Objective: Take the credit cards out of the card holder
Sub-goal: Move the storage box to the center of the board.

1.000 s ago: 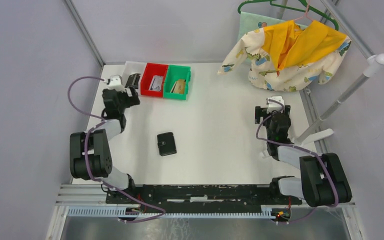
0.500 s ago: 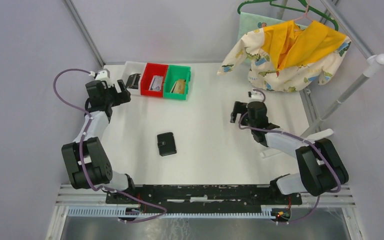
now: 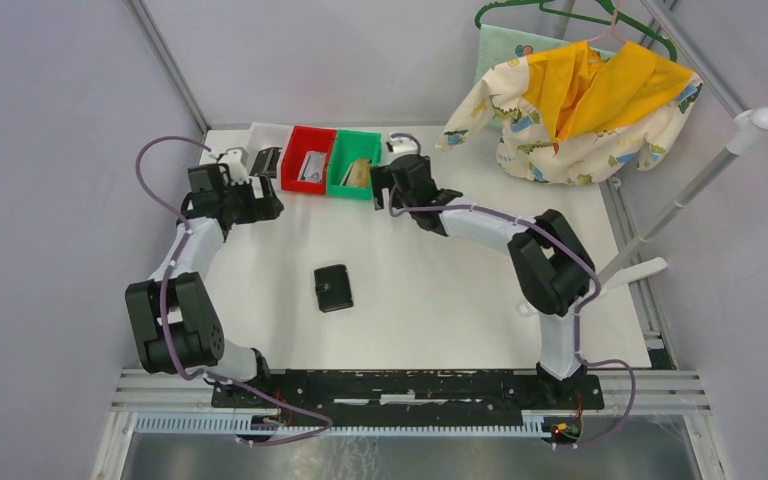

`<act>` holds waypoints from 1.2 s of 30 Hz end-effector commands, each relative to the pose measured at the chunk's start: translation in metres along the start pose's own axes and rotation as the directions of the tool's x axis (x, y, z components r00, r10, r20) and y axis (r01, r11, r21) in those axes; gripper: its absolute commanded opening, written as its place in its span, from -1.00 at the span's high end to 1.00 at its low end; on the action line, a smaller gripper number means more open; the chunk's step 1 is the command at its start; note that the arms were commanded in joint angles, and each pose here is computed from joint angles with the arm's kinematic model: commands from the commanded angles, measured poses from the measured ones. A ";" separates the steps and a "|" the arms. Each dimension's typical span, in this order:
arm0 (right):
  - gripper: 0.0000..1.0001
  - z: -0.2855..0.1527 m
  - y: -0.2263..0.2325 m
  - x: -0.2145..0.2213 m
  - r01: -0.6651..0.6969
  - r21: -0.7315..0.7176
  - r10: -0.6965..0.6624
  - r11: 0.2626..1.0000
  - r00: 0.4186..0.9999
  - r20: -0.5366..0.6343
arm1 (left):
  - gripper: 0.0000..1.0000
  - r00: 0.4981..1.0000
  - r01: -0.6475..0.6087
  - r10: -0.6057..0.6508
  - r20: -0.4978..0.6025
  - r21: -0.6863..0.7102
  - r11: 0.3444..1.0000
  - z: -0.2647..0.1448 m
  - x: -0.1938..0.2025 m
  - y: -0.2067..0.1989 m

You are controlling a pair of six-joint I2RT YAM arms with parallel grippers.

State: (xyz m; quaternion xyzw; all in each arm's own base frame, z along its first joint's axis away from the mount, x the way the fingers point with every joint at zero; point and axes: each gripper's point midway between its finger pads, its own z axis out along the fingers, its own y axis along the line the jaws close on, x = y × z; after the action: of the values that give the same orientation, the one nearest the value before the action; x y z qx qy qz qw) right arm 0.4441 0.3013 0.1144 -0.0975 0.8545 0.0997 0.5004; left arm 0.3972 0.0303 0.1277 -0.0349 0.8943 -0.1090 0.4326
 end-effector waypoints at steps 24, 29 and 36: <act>-0.23 0.108 0.042 -0.045 -0.001 0.067 -0.008 0.998 0.993 0.122 | -0.99 0.974 -0.164 0.194 -0.114 0.230 0.959 -0.033 0.020 -0.053; 0.17 0.094 0.030 -0.049 -0.049 0.104 0.035 0.993 0.990 0.138 | -0.99 0.964 -0.204 0.232 -0.127 0.201 0.958 -0.041 0.023 -0.047; 0.64 0.065 -0.004 -0.033 -0.081 0.216 0.058 0.973 0.992 0.108 | -0.99 0.944 -0.266 0.285 -0.163 0.129 0.955 -0.048 0.036 -0.031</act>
State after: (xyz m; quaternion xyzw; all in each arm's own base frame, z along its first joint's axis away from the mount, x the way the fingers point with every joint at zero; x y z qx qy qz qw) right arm 0.5208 0.3489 0.0699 -0.0547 0.8488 0.0507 0.5235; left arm 0.3383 -0.0117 0.1248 0.0932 0.9234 -0.1437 0.3434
